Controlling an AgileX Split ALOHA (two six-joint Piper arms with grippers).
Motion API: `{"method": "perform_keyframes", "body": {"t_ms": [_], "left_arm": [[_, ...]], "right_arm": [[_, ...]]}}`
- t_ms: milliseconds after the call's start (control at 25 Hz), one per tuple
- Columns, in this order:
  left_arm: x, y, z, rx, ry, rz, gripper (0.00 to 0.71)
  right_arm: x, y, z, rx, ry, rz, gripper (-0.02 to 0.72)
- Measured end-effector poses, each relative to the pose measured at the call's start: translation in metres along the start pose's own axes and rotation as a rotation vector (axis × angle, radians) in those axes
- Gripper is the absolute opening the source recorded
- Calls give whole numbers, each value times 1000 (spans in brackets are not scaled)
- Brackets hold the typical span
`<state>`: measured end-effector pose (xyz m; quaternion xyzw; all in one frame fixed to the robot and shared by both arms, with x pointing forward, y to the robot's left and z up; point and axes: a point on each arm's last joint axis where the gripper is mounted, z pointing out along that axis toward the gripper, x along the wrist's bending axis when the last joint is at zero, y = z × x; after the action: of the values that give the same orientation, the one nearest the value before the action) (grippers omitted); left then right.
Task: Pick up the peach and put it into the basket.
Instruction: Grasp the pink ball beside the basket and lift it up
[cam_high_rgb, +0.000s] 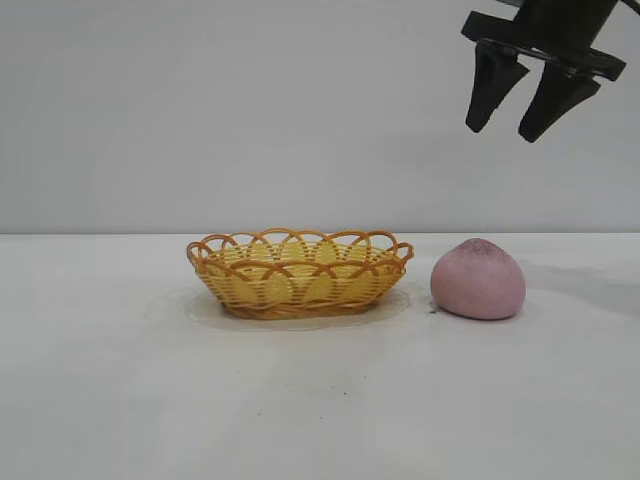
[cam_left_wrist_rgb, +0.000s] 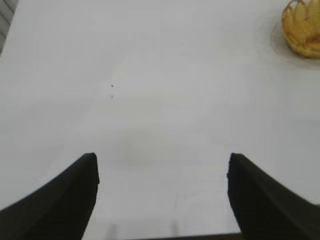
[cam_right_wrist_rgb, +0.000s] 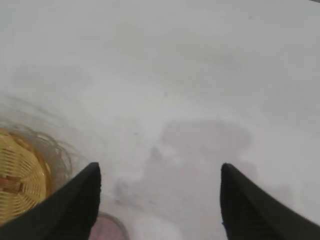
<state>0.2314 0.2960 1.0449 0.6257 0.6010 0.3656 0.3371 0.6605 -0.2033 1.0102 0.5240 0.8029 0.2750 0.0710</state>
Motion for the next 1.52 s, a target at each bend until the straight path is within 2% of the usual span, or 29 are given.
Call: {"method": "perform_keyframes", "body": {"t_ms": [200, 480, 560, 600, 720, 880, 1160, 1360, 1520], "left_arm": [[1, -1, -1, -4, 17, -3, 519], [1, -1, -1, -4, 15, -7, 519], [1, -1, -1, -4, 15, -7, 519], [1, -1, -1, -4, 15, -7, 519], [1, -1, -1, -5, 13, -8, 519], [1, -1, -1, -5, 13, -8, 519], [1, -1, -1, -5, 13, -8, 519], [1, -1, -1, -5, 13, -8, 519], [1, -1, -1, -5, 13, -8, 519]], "right_arm": [[2, -4, 0, 43, 21, -5, 465], [9, -12, 0, 132, 69, -69, 465], [13, -14, 1, 161, 71, -105, 465], [17, -14, 2, 174, 72, -125, 419], [33, -11, -2, 230, 75, -200, 419], [57, -2, -13, 312, 41, -257, 419], [83, 0, -14, 362, -14, -228, 419], [79, -5, 4, 409, -41, -169, 419], [77, -11, 24, 455, -26, -149, 419]]}}
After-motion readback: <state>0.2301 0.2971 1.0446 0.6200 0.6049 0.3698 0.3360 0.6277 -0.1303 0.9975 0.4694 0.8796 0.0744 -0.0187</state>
